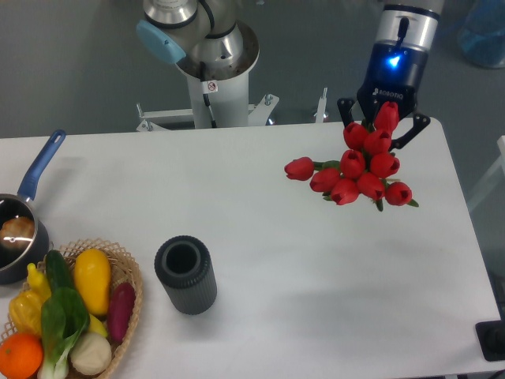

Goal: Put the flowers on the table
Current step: 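Rotate the gripper holding the tulips, tilting the blooms downward, then lower the tulip bunch toward the table surface beside the black vase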

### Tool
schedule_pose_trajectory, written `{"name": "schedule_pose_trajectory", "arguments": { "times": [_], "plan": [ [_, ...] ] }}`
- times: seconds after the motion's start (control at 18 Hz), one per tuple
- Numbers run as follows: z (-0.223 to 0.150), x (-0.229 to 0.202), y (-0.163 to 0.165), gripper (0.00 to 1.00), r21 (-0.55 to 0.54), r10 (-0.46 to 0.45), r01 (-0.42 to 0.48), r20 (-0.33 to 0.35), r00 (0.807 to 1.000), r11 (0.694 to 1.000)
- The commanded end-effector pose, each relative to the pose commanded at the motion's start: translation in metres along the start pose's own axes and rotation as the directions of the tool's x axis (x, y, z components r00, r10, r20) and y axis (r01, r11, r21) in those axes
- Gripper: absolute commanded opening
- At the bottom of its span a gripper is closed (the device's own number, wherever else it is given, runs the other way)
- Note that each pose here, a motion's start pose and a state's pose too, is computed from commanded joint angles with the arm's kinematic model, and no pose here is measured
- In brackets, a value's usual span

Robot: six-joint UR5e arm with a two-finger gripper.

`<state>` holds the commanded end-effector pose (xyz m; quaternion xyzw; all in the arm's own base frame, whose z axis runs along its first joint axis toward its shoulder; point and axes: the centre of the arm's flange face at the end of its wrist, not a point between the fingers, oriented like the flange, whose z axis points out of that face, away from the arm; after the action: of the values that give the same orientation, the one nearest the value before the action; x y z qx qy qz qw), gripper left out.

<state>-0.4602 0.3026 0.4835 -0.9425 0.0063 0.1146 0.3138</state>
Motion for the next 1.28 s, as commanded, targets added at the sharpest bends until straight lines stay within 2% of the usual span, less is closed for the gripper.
{"name": "schedule_pose_trajectory", "arguments": {
  "times": [0.28, 0.5, 0.83, 1.0, 1.17, 1.28],
  "plan": [
    [0.003, 0.005, 0.0, 0.28, -0.078, 0.022, -0.021, 0.013, 1.0, 0.997],
    [0.022, 0.023, -0.012, 0.28, -0.158, 0.073, -0.073, -0.004, 0.997, 0.985],
    [0.055, 0.049, -0.026, 0.28, -0.319, 0.178, -0.181, -0.038, 0.983, 0.93],
    [0.082, 0.065, -0.034, 0.28, -0.37, 0.212, -0.227, -0.08, 0.974, 0.901],
    [0.114, 0.084, -0.041, 0.28, -0.364, 0.225, -0.268, -0.158, 0.961, 0.892],
    [0.125, 0.088, -0.035, 0.28, -0.378, 0.203, -0.267, -0.201, 0.958, 0.886]
  ]
}}
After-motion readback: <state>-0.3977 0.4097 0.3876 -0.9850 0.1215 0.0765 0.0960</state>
